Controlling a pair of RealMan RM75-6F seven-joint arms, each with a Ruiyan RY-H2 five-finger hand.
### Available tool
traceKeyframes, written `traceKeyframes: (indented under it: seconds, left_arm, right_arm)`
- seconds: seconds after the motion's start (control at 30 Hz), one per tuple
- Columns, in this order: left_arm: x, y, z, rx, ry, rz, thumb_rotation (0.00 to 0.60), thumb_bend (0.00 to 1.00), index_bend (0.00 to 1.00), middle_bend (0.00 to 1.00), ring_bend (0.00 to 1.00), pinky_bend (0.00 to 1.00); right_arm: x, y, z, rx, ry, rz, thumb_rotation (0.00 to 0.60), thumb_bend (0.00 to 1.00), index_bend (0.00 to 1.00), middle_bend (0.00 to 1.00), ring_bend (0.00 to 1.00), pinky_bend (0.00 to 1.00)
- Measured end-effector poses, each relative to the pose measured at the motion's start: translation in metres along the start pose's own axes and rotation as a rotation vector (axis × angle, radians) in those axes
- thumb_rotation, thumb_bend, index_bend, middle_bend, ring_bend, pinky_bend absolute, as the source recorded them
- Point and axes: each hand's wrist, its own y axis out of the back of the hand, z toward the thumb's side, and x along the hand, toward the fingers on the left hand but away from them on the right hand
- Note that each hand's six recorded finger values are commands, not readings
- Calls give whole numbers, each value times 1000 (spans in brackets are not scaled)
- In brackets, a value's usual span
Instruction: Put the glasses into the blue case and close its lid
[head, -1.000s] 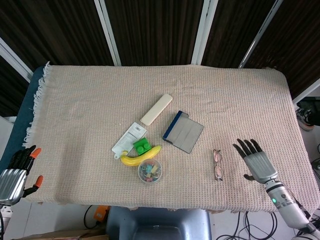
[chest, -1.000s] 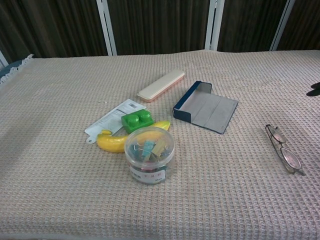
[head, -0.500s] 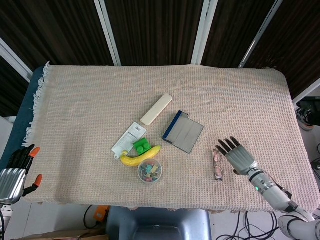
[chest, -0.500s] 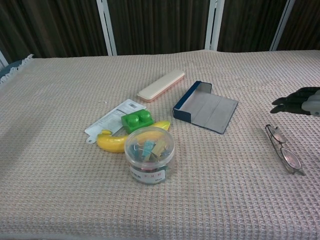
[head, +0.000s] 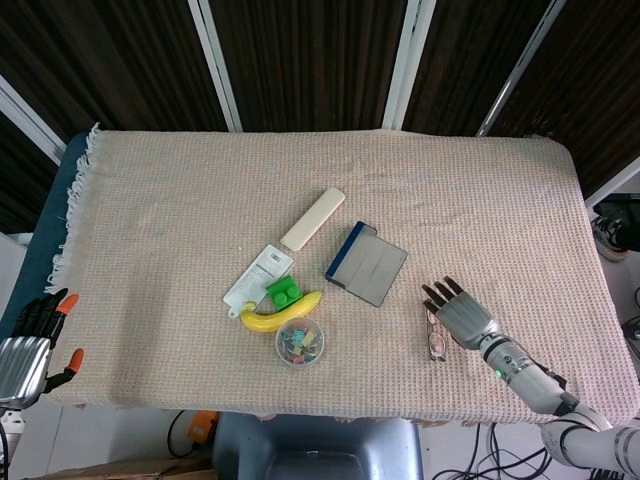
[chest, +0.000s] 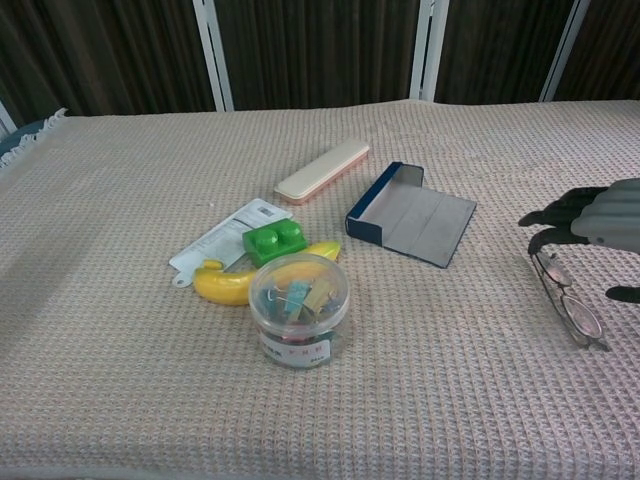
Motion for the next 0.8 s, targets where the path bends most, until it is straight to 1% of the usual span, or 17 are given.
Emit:
traceKeyframes:
  seconds: [0.27, 0.5, 0.67, 0.8]
  left_arm:
    - [0, 1, 0, -3, 1, 4, 600, 388, 0, 0, 0, 75]
    - [-1, 3, -1, -11, 3, 8, 600, 388, 0, 0, 0, 78]
    - [-2, 3, 0, -12, -1, 8, 600, 387, 0, 0, 0, 78]
    - [-1, 2, 1, -12, -6, 4, 600, 389, 0, 0, 0, 79]
  right_arm:
    - [2, -5, -3, 3, -10, 18, 600, 477, 333, 0, 0, 0]
    - [26, -17, -12, 20, -34, 46, 600, 477, 352, 0, 0, 0]
    - [39, -16, -14, 21, -57, 14, 600, 476, 337, 0, 0, 0]
    - [40, -6, -7, 22, -43, -45, 600, 406, 346, 0, 0, 0]
